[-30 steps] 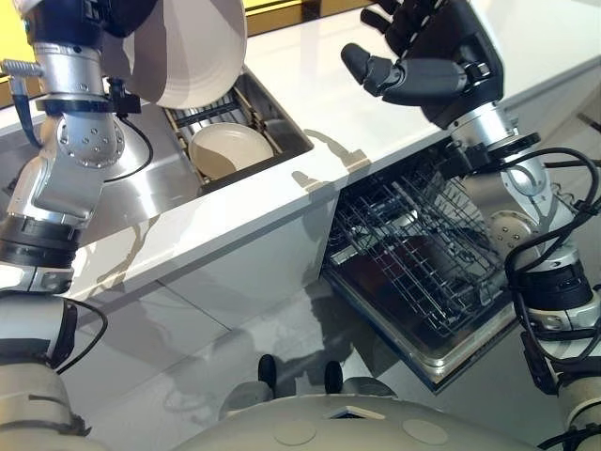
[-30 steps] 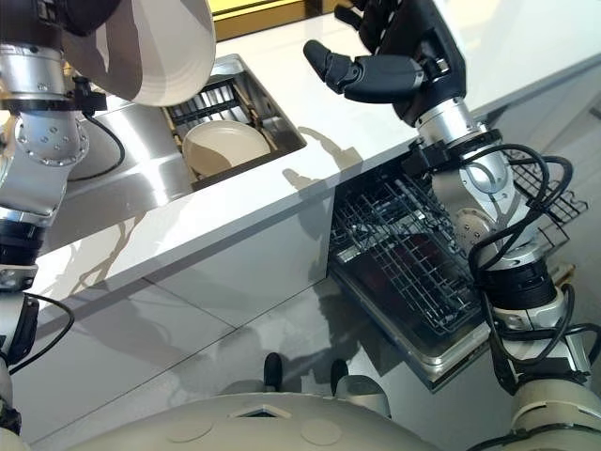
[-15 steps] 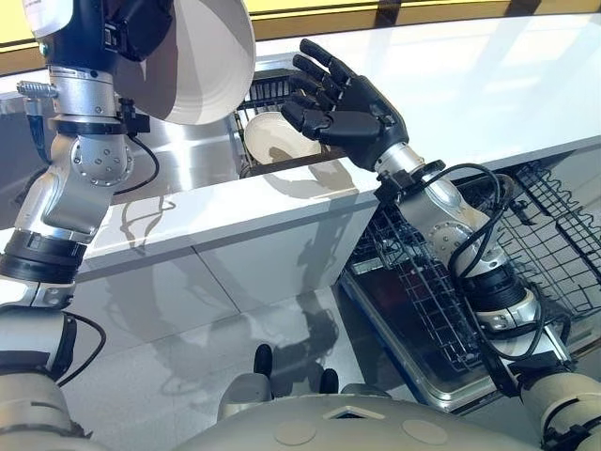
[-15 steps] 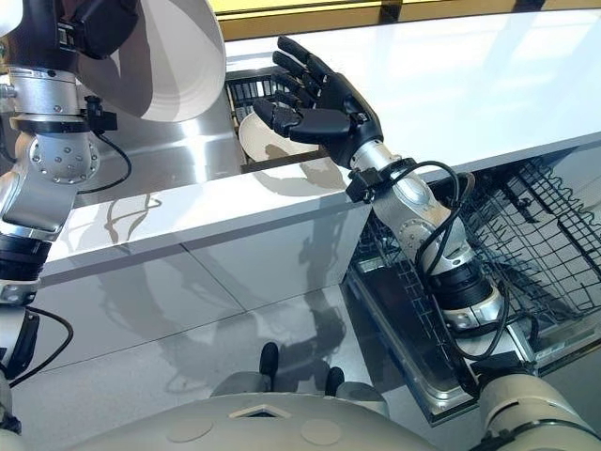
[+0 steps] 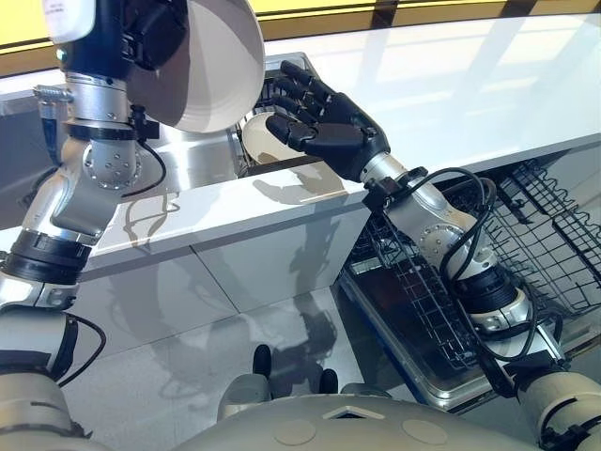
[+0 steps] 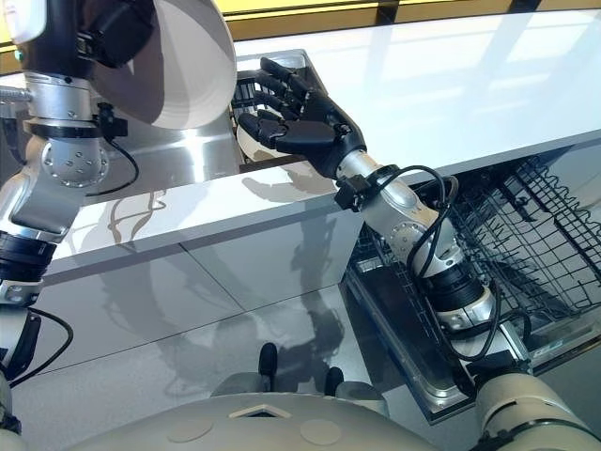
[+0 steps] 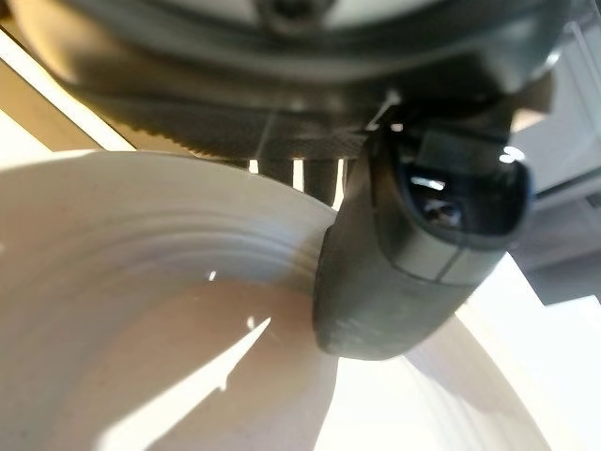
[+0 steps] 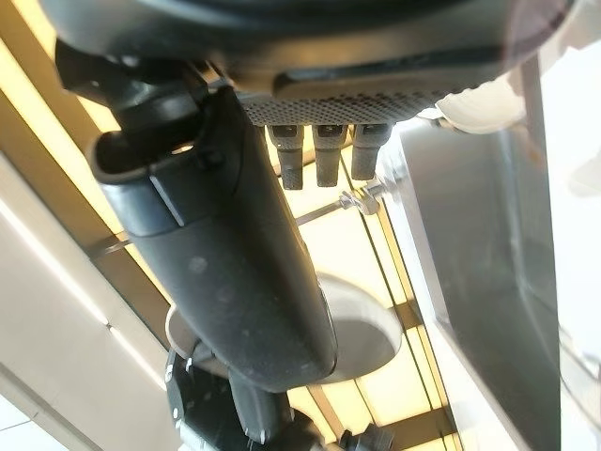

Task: Pick up plates and place into dishwasher.

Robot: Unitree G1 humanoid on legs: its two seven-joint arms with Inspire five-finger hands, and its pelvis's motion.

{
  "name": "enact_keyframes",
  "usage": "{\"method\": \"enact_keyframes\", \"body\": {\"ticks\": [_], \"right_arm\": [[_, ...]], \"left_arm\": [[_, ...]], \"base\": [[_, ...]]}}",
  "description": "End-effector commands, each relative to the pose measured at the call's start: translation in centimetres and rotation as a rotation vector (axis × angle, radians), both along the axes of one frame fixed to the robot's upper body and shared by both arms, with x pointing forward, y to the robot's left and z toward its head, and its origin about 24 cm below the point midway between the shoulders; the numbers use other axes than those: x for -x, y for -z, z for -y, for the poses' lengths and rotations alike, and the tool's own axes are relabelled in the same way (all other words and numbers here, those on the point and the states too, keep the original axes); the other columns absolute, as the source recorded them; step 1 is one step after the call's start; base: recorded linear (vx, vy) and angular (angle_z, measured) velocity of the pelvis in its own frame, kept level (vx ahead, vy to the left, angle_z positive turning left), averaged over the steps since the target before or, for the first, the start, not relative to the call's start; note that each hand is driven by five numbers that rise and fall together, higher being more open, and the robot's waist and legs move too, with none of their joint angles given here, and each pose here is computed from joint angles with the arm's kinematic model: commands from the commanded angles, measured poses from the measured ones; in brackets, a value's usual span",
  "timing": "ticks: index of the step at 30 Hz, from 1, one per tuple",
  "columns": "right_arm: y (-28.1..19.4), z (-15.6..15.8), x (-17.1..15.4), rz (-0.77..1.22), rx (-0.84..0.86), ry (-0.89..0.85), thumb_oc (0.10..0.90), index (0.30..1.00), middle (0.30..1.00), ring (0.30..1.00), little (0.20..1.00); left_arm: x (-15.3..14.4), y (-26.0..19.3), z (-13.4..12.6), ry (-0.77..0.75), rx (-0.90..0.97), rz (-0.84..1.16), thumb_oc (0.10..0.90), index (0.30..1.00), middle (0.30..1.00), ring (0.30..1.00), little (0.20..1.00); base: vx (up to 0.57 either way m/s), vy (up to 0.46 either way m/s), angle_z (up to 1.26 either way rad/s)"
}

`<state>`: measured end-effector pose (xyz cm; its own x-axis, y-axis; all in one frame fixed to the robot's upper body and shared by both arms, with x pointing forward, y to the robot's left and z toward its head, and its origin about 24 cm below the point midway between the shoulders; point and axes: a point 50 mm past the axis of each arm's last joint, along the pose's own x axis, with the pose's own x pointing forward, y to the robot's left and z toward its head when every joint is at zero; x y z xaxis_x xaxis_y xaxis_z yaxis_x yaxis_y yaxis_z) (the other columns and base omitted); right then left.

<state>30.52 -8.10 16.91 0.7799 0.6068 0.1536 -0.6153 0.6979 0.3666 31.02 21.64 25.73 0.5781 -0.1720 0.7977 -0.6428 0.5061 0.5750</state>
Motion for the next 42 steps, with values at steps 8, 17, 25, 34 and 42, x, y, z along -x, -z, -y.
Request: {"method": "enact_keyframes", "body": {"ticks": [8, 17, 25, 34, 42], "right_arm": [[-6.5, -4.4, 1.4, 0.205, -0.157, -0.210, 0.800, 0.900, 0.900, 0.900, 0.900], [-6.9, -5.4, 1.6, 0.214, -0.183, -0.197, 0.800, 0.900, 0.900, 0.900, 0.900], [-8.4, -4.0, 1.4, 0.346, -0.259, 0.011, 0.311, 0.481, 0.481, 0.481, 0.411], [-8.7, -2.3, 1.1, 0.387, -0.240, 0.118, 0.100, 0.300, 0.300, 0.300, 0.200], [-8.2, -1.0, 0.7, 0.393, -0.259, 0.185, 0.100, 0.300, 0.300, 0.300, 0.200]], "left_arm": [[-0.2, -4.6, 2.6, 0.078, 0.035, 0.198, 0.100, 0.300, 0.300, 0.300, 0.200], [-0.5, -3.5, 4.3, 0.165, 0.033, 0.146, 0.100, 0.300, 0.300, 0.300, 0.200], [-0.4, -1.2, 5.9, 0.275, 0.091, 0.003, 0.100, 0.300, 0.300, 0.300, 0.200], [0.6, 0.8, 6.1, 0.408, 0.166, -0.103, 0.100, 0.300, 0.300, 0.300, 0.200], [0.4, 2.2, 6.7, 0.619, 0.408, -0.316, 0.361, 0.524, 0.524, 0.524, 0.461]], "base": [[0.00, 0.001, 0.00], [0.00, 0.000, 0.00], [0.00, 0.000, 0.00], [0.00, -0.003, -0.03], [0.00, 0.000, 0.00]]}}
